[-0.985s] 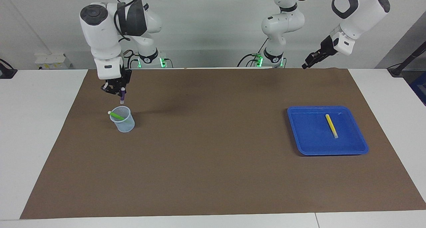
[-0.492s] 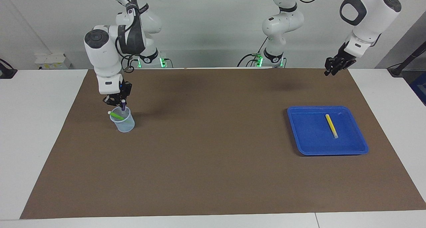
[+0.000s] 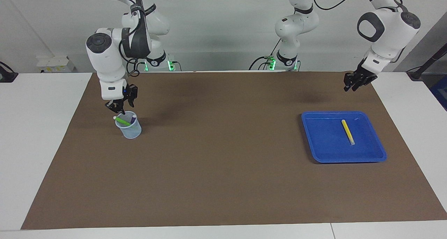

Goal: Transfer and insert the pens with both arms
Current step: 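Insert the purple pen into the cup with the right gripper, then grasp the yellow pen with the left gripper while the right gripper approaches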

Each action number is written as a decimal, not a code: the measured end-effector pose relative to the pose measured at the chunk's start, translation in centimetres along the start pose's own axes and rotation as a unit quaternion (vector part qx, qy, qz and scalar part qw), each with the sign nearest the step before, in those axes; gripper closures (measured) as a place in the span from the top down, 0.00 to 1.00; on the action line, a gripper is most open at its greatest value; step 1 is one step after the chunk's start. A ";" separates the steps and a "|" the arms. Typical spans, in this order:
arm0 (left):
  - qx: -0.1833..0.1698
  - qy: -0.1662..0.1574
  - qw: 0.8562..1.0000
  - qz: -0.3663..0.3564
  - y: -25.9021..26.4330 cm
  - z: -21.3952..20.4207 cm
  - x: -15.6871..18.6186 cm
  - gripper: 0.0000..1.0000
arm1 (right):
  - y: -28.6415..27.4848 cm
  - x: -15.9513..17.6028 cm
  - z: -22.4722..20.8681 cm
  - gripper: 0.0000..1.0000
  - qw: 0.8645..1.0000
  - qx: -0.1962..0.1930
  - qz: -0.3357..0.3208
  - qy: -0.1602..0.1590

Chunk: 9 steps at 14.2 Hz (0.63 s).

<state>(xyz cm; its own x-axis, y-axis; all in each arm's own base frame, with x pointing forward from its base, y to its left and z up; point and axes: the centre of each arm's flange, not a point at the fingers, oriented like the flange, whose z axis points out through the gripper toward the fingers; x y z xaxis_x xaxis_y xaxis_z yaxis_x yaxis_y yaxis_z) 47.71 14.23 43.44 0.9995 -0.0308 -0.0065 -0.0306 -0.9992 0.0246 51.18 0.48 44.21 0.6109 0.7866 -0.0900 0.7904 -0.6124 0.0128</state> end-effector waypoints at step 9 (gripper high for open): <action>0.006 0.016 1.000 0.009 -1.2 5.8 5.5 0.48 | -3.0 2.0 -5.5 1.00 0.984 0.129 0.112 0.048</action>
<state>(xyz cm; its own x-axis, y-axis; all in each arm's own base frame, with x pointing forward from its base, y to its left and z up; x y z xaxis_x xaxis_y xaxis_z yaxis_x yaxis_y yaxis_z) 53.20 15.08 37.56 0.9985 -0.0485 0.0266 -0.0488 -0.9987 0.0115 50.31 4.29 49.51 0.7800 0.6254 -0.0192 0.6050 -0.7617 -0.2320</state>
